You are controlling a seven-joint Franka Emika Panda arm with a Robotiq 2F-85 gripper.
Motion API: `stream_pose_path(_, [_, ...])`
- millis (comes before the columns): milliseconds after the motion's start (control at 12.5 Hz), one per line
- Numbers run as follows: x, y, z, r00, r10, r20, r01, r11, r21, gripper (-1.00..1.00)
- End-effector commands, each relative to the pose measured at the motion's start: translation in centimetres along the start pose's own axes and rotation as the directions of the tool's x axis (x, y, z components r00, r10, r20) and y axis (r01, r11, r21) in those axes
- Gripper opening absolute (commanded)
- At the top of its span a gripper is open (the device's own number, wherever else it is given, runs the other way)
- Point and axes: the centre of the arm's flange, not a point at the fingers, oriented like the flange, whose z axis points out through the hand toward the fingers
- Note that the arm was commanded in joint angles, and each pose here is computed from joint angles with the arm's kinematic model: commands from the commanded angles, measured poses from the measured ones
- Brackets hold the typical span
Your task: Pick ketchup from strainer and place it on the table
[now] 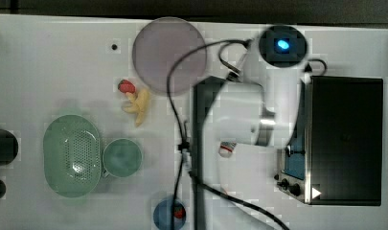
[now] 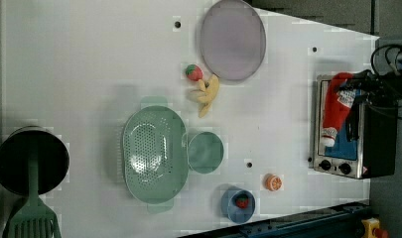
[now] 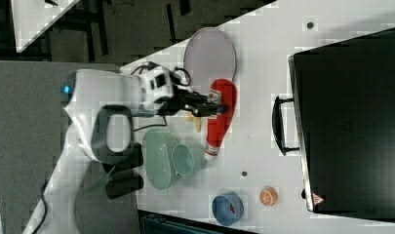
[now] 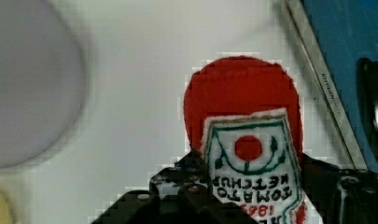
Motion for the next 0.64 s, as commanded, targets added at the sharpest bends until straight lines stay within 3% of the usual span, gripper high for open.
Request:
stream_pose_path(80, [-3.3,-5.6,1.0,0.983,-0.167,-0.072,0.169,0.985,0.023,0.19])
stream_pose_path(640, [-9.2,-6.2,11.4,0.974,-0.223,-0.033,0.225,0.974,0.036,0.19])
